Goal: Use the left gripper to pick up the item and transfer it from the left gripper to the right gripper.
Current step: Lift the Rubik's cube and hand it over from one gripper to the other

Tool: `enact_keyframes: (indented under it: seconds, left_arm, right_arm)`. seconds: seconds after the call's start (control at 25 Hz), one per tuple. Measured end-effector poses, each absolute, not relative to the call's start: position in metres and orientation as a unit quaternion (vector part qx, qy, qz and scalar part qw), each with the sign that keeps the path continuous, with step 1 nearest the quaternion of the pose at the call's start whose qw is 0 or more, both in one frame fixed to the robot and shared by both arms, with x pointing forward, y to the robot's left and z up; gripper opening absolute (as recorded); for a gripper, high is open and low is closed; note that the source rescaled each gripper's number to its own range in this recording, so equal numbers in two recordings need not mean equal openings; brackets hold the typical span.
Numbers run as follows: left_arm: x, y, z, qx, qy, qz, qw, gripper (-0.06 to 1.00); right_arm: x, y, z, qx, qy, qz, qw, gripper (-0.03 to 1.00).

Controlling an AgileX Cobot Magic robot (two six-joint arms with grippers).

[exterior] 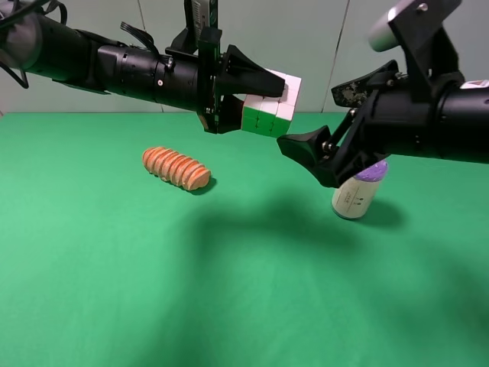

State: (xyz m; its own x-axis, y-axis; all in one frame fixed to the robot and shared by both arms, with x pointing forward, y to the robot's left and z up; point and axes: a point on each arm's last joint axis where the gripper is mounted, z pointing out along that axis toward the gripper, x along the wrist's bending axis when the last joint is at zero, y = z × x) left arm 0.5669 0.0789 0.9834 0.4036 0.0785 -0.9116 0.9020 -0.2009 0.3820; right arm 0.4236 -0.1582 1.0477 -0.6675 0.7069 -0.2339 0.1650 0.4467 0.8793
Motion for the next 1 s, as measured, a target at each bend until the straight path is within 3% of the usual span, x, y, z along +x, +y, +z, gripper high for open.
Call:
enact_keyframes:
  seconds: [0.52, 1.0]
  left_arm:
    - [0.567, 0.078, 0.984, 0.662, 0.368, -0.401, 0.515, 0.00]
    - [0.562, 0.071, 0.983, 0.668, 0.360, -0.406, 0.509, 0.00]
  right_arm:
    - [0.452, -0.138, 1.051, 0.238, 0.810, 0.427, 0.324, 1.00]
    - [0.443, -0.105, 1.042, 0.158, 0.826, 0.416, 0.345, 1.00]
